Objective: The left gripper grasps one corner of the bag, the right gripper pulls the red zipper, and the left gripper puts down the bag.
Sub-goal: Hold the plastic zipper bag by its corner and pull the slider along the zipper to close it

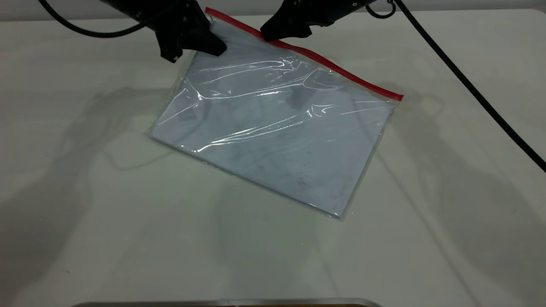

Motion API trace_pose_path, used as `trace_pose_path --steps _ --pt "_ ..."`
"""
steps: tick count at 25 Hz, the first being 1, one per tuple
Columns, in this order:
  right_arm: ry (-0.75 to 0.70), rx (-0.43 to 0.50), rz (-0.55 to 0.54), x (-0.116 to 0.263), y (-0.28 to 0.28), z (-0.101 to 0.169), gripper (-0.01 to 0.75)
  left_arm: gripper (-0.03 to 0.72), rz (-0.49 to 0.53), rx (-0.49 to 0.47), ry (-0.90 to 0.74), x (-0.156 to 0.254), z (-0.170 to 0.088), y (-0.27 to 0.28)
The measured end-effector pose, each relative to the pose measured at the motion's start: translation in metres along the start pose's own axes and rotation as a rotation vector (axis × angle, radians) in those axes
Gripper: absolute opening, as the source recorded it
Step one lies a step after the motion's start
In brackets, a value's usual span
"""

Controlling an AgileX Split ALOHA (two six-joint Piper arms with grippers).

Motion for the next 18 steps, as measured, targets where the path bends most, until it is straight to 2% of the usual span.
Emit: trace_pose_path --steps 8,18 --pt "-0.032 -0.038 -0.002 0.016 -0.011 0.004 0.475 0.057 0.001 -0.002 -0.006 0.000 0.001 0.001" --pt "-0.027 -0.069 -0.043 0.008 -0.011 0.009 0.341 0.058 0.001 -0.003 -0.006 0.000 0.001 0.001"
Point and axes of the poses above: a point on each arm's last joint axis where the gripper is mounted, y pointing back along that axis away from the gripper, z along the wrist's bending axis when the last joint is at zero, x = y × z, the point moved 9 cm from there along -y, pointing out along that axis toward the gripper, and after that the axes turned 3 degrees about -y, right-handed, at the moved point
